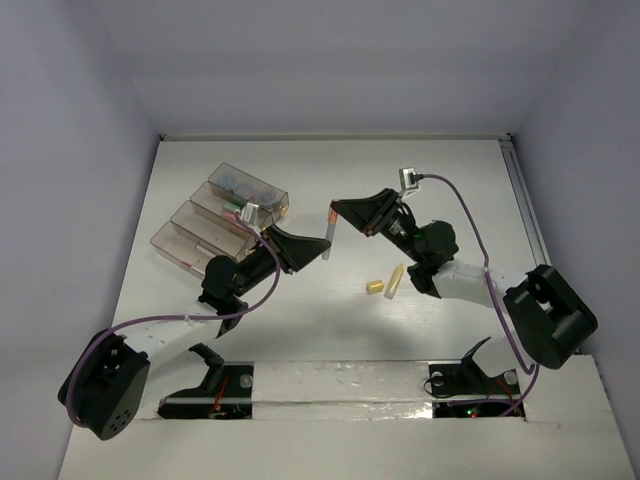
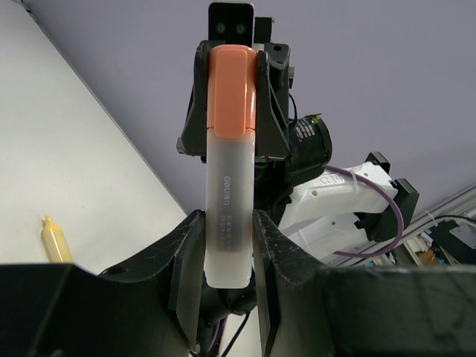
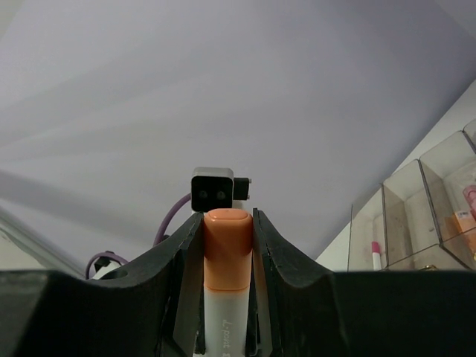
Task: Sort the stationery into containers
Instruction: Close the pen cap on the pen.
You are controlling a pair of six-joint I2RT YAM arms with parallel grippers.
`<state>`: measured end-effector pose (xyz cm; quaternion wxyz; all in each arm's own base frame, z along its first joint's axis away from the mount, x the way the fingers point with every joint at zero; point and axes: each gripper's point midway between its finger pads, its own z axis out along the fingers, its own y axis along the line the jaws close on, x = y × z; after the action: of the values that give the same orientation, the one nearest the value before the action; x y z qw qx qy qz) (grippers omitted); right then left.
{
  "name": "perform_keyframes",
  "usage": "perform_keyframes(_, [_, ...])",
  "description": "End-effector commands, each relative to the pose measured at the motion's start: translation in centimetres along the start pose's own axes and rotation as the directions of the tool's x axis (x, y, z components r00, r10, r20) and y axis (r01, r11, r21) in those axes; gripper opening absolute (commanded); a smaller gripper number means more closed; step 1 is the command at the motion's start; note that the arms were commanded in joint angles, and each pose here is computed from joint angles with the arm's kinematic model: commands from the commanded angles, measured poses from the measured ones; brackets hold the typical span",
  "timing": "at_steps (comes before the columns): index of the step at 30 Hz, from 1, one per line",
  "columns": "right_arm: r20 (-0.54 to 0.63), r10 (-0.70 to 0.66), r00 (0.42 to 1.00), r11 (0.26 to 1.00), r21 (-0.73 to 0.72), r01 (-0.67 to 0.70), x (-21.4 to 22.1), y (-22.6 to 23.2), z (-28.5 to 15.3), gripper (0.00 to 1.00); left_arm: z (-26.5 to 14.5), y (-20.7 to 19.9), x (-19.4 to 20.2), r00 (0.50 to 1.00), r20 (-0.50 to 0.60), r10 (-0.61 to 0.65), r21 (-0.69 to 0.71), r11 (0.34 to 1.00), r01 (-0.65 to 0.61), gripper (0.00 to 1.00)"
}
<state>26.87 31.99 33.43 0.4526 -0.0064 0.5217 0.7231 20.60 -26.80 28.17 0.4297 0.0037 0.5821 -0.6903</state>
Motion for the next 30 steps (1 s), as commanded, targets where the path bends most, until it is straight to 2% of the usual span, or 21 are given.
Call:
perform_keyframes(1, [0.143, -0.119, 0.982, 0.952, -0.264, 0.154, -2.6, 7.5, -1.0, 0.11, 0.7, -7.8, -5.2, 0.977, 0.187, 0.104, 0.254, 0.955, -0.150, 0.00])
perform_keyframes(6, [0.121, -0.143, 0.982, 0.946, -0.273, 0.171, -2.4, 8.2, -0.7, 0.12, 1.1, -8.2, -5.5, 0.974, 0.190, 0.123, 0.253, 0.953, -0.169, 0.00])
perform_keyframes(10, [0.074, -0.133, 0.988, 0.959, -0.242, 0.148, -1.9, 7.7, -0.6, 0.13, 1.2, -8.2, -5.7, 0.970, 0.197, 0.139, 0.239, 0.953, -0.185, 0.00])
perform_keyframes(12, [0.014, -0.137, 0.991, 0.966, -0.219, 0.136, -1.0, 7.3, -0.6, 0.13, 1.2, -8.6, -6.0, 0.968, 0.207, 0.145, 0.244, 0.950, -0.194, 0.00])
perform_keyframes(13, [-0.001, -0.138, 0.990, 0.968, -0.210, 0.135, -0.9, 7.3, -0.4, 0.13, 1.6, -8.3, -5.7, 0.971, 0.184, 0.152, 0.233, 0.953, -0.194, 0.00])
perform_keyframes(16, [-0.019, -0.178, 0.984, 0.970, -0.170, 0.172, -0.8, 7.0, -0.7, 0.13, 1.7, -8.7, -5.9, 0.969, 0.187, 0.163, 0.240, 0.949, -0.206, 0.00])
perform_keyframes(24, [-0.147, -0.188, 0.971, 0.980, -0.098, 0.175, 1.3, 4.8, -1.1, 0.10, 2.5, -10.2, -7.0, 0.960, 0.206, 0.189, 0.270, 0.932, -0.241, 0.00])
perform_keyframes(30, [-0.170, -0.203, 0.964, 0.978, -0.086, 0.191, 2.0, 3.7, -1.4, 0.07, 3.2, -11.2, -7.6, 0.957, 0.211, 0.198, 0.298, 0.920, -0.256, 0.00])
